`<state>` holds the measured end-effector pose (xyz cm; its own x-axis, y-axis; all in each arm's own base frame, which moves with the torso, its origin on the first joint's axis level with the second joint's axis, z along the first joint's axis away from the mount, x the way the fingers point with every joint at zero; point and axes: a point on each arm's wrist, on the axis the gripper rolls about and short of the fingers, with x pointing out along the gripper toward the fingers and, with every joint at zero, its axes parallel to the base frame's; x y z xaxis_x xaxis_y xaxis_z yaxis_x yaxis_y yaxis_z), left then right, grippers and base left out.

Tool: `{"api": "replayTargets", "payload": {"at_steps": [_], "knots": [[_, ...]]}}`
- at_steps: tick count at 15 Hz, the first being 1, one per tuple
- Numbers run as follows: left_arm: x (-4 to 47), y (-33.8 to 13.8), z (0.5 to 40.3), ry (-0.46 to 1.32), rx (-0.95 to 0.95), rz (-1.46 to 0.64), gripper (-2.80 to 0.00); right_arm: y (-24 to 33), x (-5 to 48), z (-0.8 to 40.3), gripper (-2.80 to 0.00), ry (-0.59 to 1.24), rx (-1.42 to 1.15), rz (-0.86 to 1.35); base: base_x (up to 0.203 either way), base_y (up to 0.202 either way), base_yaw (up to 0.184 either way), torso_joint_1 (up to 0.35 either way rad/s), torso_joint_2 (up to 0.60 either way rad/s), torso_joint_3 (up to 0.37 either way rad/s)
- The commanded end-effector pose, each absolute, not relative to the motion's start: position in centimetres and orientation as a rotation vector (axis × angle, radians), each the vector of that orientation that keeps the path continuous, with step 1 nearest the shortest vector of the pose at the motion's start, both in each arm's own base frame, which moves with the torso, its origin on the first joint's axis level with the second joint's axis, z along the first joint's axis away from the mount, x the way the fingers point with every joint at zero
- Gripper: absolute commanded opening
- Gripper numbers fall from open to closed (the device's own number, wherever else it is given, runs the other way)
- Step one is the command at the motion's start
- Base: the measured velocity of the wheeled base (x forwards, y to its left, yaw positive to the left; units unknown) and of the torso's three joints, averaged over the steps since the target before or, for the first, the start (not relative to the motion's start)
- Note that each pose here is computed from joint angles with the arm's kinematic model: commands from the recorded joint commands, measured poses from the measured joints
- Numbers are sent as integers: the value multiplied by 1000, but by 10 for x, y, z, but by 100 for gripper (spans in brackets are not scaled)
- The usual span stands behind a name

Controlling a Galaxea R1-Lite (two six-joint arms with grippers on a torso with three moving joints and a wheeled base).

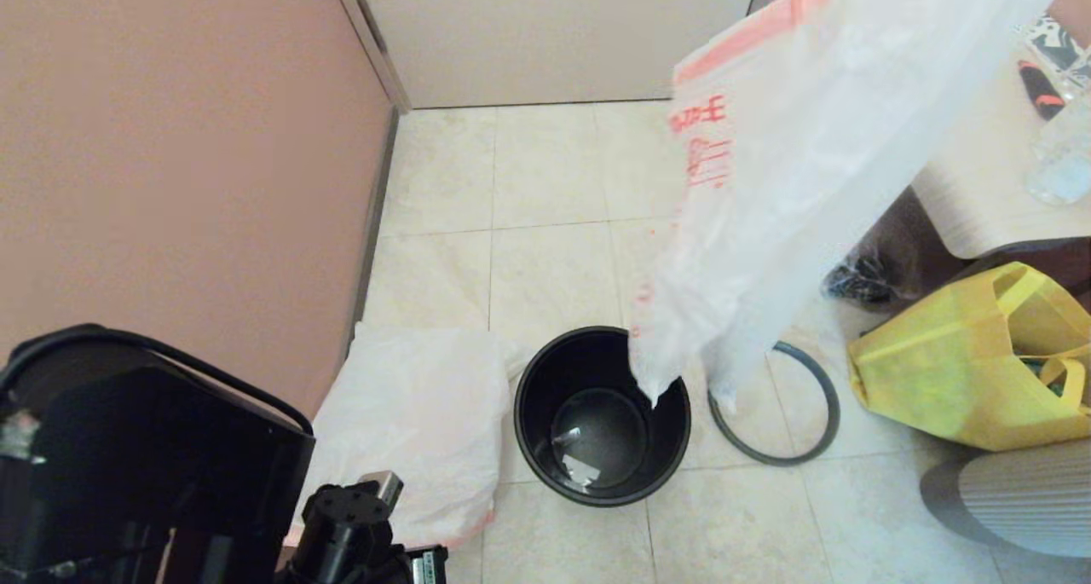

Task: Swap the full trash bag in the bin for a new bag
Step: Place the trash bag on the floor

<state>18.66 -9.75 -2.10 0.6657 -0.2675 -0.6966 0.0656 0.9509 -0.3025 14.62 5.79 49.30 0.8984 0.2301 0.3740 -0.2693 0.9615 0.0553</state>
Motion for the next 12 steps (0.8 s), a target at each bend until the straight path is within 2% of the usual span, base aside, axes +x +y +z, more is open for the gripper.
{"api": "replayTargets", "payload": {"at_steps": [1,4,7,9,12], "knots": [[180,-91,-26,867,-254,-164,-280,52,141,499,-280,-437,54,169,0,0,0,0,0,0],[182,-92,-30,869,-264,-179,-280,59,188,477,-280,-325,18,113,0,0,0,0,0,0],[182,-89,-39,904,-253,-154,-280,55,280,429,-280,-155,26,8,0,0,0,0,0,0],[181,-88,-45,932,-237,-147,-280,45,352,381,-280,-59,23,-71,0,0,0,0,0,0],[181,-88,-46,933,-225,-153,-280,20,446,279,-280,135,-20,-184,0,0,0,0,0,0]]}}
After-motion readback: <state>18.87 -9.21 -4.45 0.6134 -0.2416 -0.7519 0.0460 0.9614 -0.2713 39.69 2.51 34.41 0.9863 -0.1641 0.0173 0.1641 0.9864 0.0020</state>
